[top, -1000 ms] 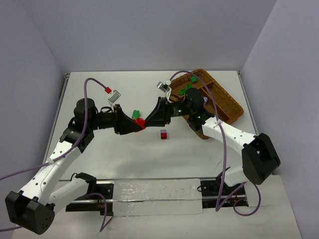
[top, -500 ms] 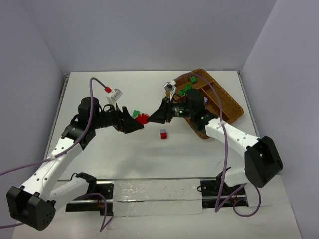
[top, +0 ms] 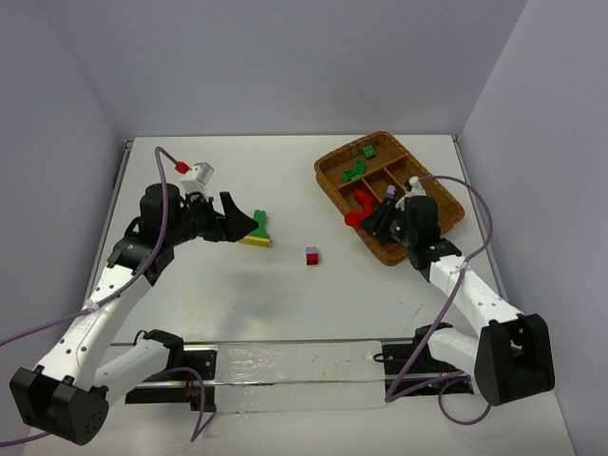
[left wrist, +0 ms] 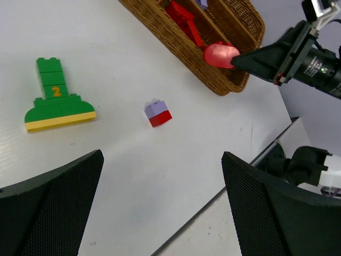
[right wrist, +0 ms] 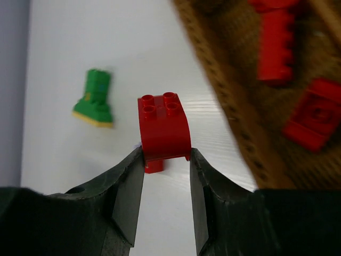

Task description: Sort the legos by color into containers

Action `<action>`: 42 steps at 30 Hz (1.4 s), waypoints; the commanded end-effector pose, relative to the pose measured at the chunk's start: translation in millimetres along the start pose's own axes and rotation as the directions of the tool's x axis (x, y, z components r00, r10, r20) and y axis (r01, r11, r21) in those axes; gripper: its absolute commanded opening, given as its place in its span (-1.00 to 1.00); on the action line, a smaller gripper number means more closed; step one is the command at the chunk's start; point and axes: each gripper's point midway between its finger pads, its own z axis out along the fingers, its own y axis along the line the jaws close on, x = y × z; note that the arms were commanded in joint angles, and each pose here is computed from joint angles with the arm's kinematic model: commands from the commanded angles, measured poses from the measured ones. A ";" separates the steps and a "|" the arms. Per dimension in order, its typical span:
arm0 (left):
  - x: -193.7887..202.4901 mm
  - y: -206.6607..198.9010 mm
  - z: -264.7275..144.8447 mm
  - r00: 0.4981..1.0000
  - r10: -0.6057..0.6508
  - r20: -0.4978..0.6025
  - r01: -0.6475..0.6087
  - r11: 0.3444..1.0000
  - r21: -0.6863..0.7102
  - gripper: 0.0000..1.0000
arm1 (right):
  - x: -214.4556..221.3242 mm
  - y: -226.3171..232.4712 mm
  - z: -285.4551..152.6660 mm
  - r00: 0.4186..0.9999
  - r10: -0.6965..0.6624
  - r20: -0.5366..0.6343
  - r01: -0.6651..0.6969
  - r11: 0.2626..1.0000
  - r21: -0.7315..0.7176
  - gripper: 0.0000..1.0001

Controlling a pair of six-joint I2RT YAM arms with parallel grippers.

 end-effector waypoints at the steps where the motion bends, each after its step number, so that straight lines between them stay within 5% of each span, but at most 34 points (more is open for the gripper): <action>1: -20.7 12.4 -2.9 0.998 -0.010 0.057 0.016 0.995 -0.099 0.99 | -28.9 -49.2 -13.7 0.990 -0.003 0.140 -0.028 0.976 0.216 -1.00; 11: -14.9 13.7 1.2 0.997 -0.053 0.060 0.058 0.995 -0.086 0.99 | -38.6 -95.2 -28.3 0.975 0.026 0.222 -0.106 0.929 0.356 -1.00; 12: -13.7 14.7 2.5 0.997 -0.059 0.056 0.064 0.994 -0.085 0.99 | -37.3 -97.9 -28.4 0.975 0.026 0.219 -0.107 0.925 0.364 -0.88; 16: -11.9 13.3 5.4 0.997 -0.065 0.042 0.068 0.995 -0.071 0.99 | -31.3 -105.4 -28.3 0.978 0.022 0.206 -0.102 0.916 0.387 0.52; 17: -12.3 13.0 5.6 0.997 -0.065 0.042 0.068 0.995 -0.069 0.99 | -31.3 -105.1 -28.5 0.979 0.020 0.205 -0.099 0.917 0.386 0.73; 19: -12.6 12.7 6.5 0.997 -0.067 0.041 0.069 0.995 -0.067 0.99 | -34.2 -99.4 -29.6 0.980 0.005 0.200 -0.080 0.925 0.370 0.83; 29: -12.4 13.9 13.3 0.994 -0.106 0.036 0.108 0.992 -0.065 0.96 | -40.8 9.5 -27.7 0.950 -0.278 0.141 0.255 0.953 0.161 0.63; 36: -14.8 16.8 11.6 0.991 -0.124 0.057 0.128 0.988 -0.088 0.96 | 24.9 58.5 7.8 0.893 -0.443 -0.079 0.444 0.896 -0.011 0.57; 42: -13.9 20.7 13.2 0.988 -0.140 0.064 0.146 0.984 -0.102 0.94 | 88.7 63.5 36.7 0.833 -0.455 -0.314 0.437 0.890 -0.131 0.71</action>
